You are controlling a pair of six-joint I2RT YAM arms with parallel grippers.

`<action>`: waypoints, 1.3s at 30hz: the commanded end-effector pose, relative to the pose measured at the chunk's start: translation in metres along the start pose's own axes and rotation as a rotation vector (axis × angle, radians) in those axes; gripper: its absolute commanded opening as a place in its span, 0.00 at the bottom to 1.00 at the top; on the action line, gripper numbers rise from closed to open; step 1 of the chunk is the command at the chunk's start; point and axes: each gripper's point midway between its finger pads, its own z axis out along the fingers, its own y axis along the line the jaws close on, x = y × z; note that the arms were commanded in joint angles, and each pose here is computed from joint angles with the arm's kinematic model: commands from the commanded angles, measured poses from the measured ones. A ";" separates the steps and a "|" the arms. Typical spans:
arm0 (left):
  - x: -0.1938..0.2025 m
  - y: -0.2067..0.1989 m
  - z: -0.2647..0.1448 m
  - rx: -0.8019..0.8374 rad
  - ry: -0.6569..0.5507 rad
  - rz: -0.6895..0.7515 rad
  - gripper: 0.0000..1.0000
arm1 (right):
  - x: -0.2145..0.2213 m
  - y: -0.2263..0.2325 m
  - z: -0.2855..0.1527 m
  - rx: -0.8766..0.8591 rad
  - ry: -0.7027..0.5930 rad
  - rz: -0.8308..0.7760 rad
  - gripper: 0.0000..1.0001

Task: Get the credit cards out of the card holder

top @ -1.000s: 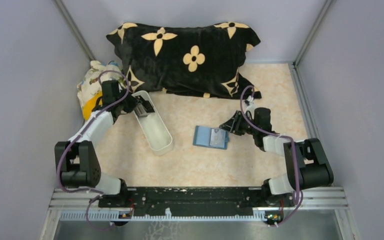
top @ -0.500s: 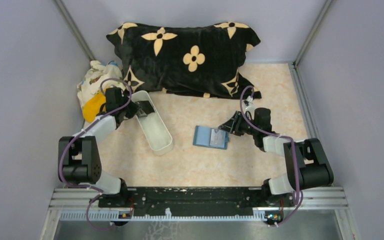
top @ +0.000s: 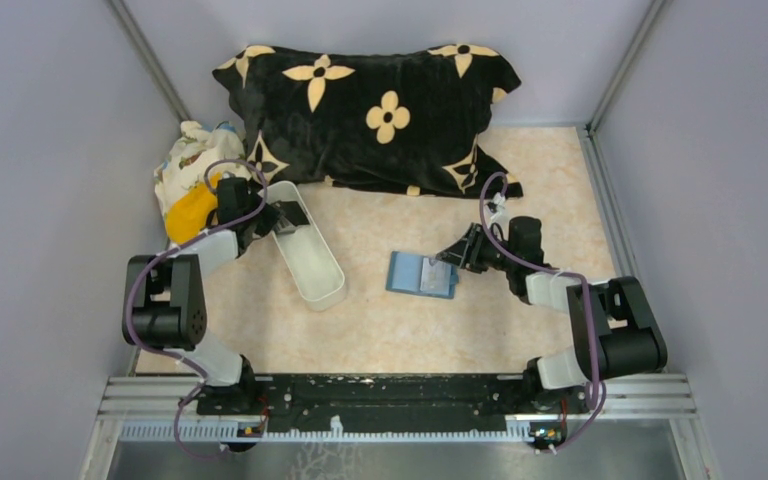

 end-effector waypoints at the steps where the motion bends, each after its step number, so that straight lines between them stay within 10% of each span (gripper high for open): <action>1: -0.008 0.002 0.008 -0.009 -0.030 -0.002 0.00 | -0.013 0.013 -0.002 -0.044 -0.039 -0.062 0.38; 11: -0.013 0.000 0.007 -0.002 -0.056 0.008 0.24 | -0.011 0.010 0.000 -0.046 -0.031 -0.053 0.38; 22: -0.028 0.003 -0.003 -0.055 -0.105 0.002 0.26 | -0.012 0.011 -0.001 -0.048 -0.037 -0.057 0.38; 39: -0.006 -0.139 -0.095 0.368 -0.244 0.221 0.26 | -0.026 0.013 -0.007 0.037 -0.056 -0.128 0.50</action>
